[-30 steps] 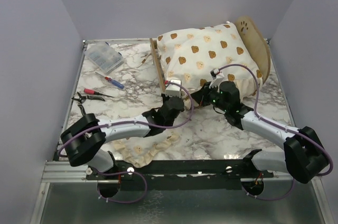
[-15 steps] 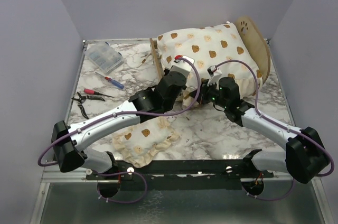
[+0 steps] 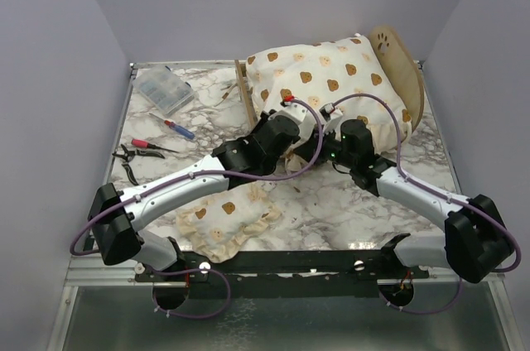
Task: Set up the pet bed
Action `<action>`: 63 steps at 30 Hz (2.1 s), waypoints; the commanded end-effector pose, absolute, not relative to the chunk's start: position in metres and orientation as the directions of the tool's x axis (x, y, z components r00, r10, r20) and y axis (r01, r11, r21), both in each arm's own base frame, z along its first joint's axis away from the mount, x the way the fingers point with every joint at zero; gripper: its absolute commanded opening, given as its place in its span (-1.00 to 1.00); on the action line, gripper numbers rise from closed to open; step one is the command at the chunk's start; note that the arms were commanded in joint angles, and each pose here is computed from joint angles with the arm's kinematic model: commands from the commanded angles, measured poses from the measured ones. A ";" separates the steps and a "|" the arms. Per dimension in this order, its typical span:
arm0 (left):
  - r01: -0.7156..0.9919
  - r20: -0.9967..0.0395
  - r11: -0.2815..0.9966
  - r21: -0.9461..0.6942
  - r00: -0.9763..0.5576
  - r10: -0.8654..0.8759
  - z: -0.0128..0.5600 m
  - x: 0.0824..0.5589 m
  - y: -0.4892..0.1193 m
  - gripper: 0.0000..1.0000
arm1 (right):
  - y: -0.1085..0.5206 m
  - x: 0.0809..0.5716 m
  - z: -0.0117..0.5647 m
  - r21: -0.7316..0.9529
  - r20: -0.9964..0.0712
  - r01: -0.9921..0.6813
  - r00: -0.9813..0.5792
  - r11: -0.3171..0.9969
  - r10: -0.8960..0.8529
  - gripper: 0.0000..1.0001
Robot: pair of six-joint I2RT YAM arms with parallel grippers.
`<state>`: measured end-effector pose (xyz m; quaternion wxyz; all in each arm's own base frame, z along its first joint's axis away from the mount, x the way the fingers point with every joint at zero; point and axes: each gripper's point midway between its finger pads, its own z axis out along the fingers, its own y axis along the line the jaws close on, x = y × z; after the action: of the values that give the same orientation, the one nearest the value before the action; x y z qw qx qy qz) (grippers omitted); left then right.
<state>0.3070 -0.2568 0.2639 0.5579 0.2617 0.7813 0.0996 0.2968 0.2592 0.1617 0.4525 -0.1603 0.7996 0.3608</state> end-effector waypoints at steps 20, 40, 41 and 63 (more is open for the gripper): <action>0.317 -0.902 0.889 0.329 -0.171 0.395 0.273 0.339 -0.258 -1.00 | 0.267 0.292 0.157 0.468 -0.818 -0.605 -0.573 0.644 0.057 -0.99; 0.410 -0.903 0.846 0.341 -0.107 0.416 0.254 0.326 -0.256 -1.00 | 0.269 0.288 0.153 0.488 -0.807 -0.605 -0.588 0.629 0.061 -0.99; 0.409 -0.902 0.850 0.332 -0.128 0.413 0.248 0.325 -0.254 -1.00 | 0.270 0.288 0.153 0.489 -0.807 -0.606 -0.588 0.628 0.061 -0.99; 0.280 -0.766 0.959 -0.046 -0.626 0.146 0.186 0.289 -0.249 -0.01 | 0.274 0.290 0.162 0.492 -0.810 -0.618 -0.583 0.613 0.062 -0.99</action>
<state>0.3002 -0.2523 0.1856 0.4633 0.1731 0.8679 -0.0470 0.2865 0.2718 0.1489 0.4126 -0.1732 0.8026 0.3945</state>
